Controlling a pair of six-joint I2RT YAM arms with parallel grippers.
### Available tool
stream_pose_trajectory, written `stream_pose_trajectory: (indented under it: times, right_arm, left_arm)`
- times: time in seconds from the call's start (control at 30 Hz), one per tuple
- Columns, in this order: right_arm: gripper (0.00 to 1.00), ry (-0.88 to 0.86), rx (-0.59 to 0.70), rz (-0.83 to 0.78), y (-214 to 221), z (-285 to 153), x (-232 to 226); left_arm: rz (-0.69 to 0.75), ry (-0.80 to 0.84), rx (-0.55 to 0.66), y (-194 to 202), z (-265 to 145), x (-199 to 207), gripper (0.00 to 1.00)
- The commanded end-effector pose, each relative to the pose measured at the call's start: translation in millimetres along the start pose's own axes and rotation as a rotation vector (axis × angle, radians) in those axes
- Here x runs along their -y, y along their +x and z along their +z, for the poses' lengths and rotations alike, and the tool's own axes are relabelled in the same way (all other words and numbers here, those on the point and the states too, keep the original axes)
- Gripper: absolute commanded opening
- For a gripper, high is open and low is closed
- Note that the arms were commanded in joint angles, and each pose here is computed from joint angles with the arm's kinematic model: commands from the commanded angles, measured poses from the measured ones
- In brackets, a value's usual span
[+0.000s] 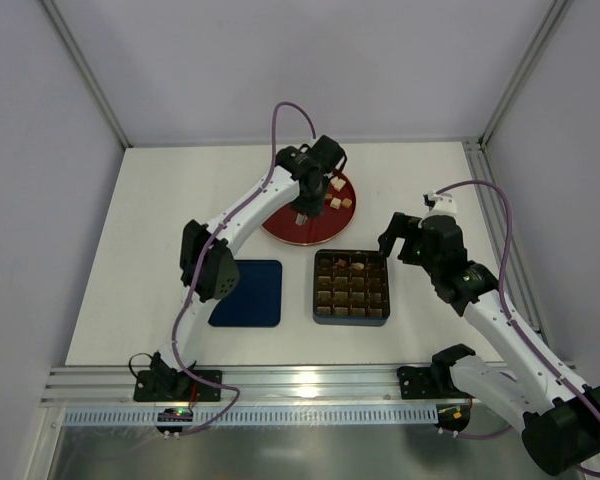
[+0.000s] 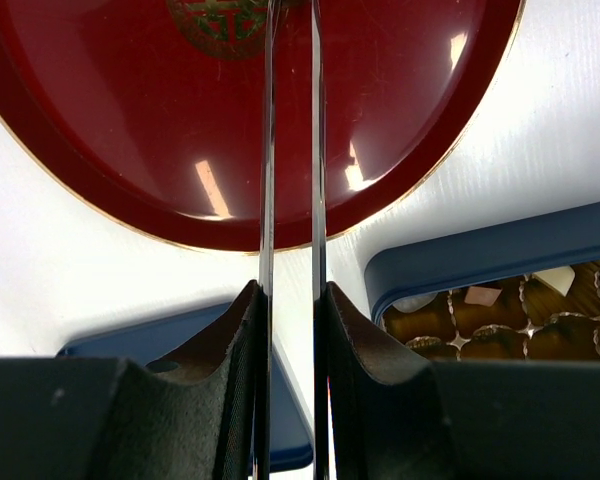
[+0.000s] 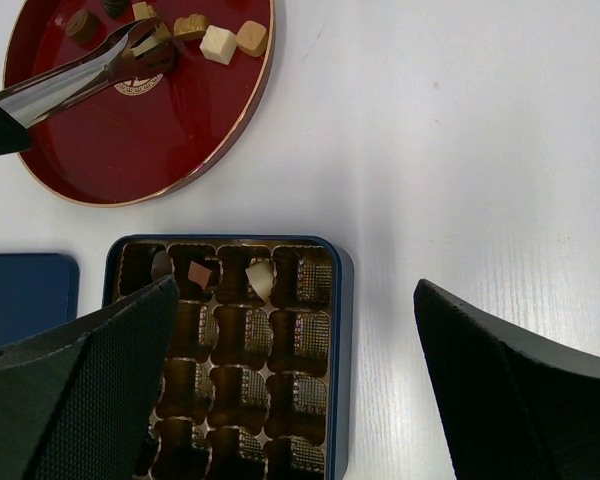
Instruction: Pack the chocolate
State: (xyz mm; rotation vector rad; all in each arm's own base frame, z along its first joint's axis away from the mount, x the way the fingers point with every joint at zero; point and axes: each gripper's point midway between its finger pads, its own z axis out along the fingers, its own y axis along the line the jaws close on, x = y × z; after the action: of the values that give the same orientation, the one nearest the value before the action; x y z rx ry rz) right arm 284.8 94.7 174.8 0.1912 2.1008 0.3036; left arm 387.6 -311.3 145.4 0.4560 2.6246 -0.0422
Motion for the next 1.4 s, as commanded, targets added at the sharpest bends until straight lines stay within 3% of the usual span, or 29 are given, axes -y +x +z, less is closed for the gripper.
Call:
stream_pose_trajectory:
  times: [0.0, 0.37, 0.87, 1.37]
  right_arm:
    - [1.00, -0.019, 0.045, 0.011, -13.9, -2.0, -5.1]
    - [1.00, -0.008, 0.060, 0.007, -23.1, -1.8, -6.2]
    - [1.00, 0.098, 0.087, 0.024, -42.1, -14.2, 11.3]
    - [1.00, 0.182, 0.103, 0.064, -47.6, -32.5, 37.6]
  left_arm:
    - [0.001, 0.016, 0.111, -22.7, -51.8, -6.5, 0.17]
    - [0.067, 0.045, 0.137, -8.6, -97.4, 8.4, 0.17]
    - [0.172, 0.173, 0.167, 47.3, -153.2, 74.9, 0.18]
    - [0.252, 0.288, 0.123, 95.0, -147.4, 152.0, 0.18]
